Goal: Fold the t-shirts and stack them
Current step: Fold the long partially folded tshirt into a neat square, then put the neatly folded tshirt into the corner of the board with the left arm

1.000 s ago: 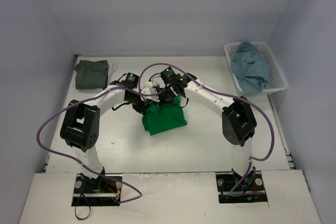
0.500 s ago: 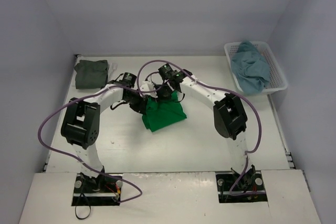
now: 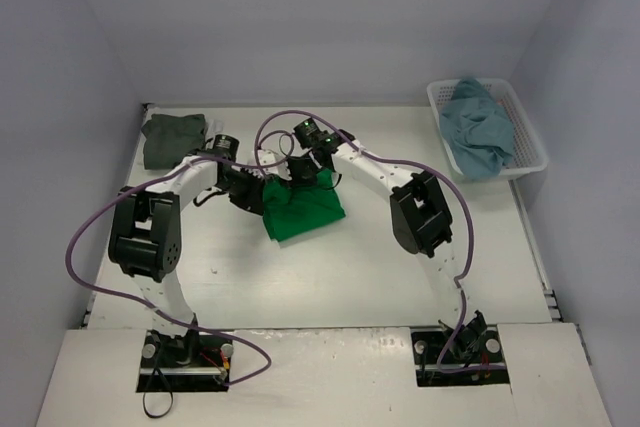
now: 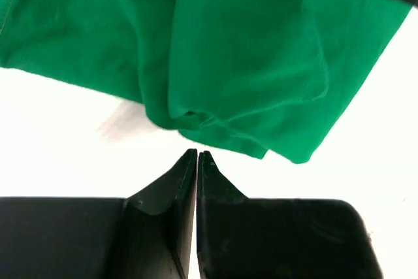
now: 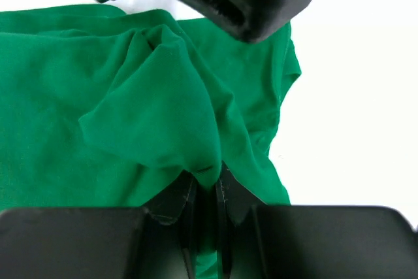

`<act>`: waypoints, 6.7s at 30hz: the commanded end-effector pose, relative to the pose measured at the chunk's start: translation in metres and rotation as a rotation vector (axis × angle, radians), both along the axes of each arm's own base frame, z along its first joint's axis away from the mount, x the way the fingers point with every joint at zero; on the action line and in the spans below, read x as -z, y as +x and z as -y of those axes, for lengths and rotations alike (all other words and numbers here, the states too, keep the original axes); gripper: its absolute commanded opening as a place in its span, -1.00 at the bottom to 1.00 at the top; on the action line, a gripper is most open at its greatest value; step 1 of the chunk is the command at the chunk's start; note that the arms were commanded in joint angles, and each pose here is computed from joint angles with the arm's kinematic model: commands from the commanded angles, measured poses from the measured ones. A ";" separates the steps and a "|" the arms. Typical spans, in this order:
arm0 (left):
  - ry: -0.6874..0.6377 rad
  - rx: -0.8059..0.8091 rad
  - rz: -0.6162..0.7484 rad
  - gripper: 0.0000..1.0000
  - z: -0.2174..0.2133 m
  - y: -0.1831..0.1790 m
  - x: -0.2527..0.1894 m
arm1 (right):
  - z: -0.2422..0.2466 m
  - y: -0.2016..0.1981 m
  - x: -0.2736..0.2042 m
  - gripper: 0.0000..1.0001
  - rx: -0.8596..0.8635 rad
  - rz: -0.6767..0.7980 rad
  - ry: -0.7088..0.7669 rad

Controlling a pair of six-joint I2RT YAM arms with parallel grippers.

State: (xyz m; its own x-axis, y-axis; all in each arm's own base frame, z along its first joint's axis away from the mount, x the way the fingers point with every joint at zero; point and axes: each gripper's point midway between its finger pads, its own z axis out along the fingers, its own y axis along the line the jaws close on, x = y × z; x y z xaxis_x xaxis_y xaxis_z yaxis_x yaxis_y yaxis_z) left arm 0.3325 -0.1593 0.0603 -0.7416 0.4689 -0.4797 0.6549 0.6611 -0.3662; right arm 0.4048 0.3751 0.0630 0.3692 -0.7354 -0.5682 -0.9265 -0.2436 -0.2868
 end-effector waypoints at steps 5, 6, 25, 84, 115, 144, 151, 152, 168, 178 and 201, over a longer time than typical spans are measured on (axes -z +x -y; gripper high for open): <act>-0.126 0.154 0.195 -1.00 0.020 -0.005 -0.073 | 0.009 0.069 -0.004 -0.32 0.265 0.099 0.028; -0.129 0.154 0.192 -1.00 0.020 -0.006 -0.073 | 0.010 0.072 -0.005 -0.23 0.283 0.105 0.031; -0.180 0.129 0.195 -1.00 0.026 -0.011 -0.083 | 0.032 0.123 -0.011 -0.19 0.680 0.319 0.077; -0.026 -0.164 0.342 -1.00 0.045 0.127 -0.036 | 0.161 0.099 -0.098 -1.00 0.942 -0.074 0.345; -0.020 -0.290 0.357 -1.00 -0.015 0.109 -0.094 | 0.019 0.015 -0.026 -1.00 0.541 -0.482 0.330; -0.131 -0.479 -0.164 0.31 -0.027 0.063 -0.017 | 0.026 0.010 -0.012 -1.00 0.551 -0.480 0.294; -0.154 -0.496 -0.249 0.32 -0.020 0.064 0.011 | 0.029 0.010 -0.012 -1.00 0.552 -0.484 0.296; -0.157 -0.503 -0.259 0.32 -0.020 0.063 0.013 | 0.029 0.011 -0.013 -1.00 0.552 -0.483 0.299; -0.219 -0.555 -0.388 0.42 0.007 0.070 0.051 | 0.029 0.015 -0.019 -1.00 0.546 -0.485 0.317; -0.212 -0.513 -0.465 0.45 0.032 0.047 0.064 | 0.026 0.016 -0.020 -1.00 0.541 -0.493 0.324; -0.240 -0.457 -0.530 -1.00 0.056 0.033 0.080 | 0.028 0.013 -0.015 -1.00 0.533 -0.507 0.314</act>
State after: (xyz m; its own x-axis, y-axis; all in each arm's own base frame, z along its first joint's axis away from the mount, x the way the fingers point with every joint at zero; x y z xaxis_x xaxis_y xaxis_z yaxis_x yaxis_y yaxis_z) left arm 0.3805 -0.2344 0.0312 -0.9957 -0.0151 -0.0914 0.0693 0.5336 -0.8429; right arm 0.4093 0.3444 0.0514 -0.3932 -0.5493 -0.7373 -0.9144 0.3177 0.2510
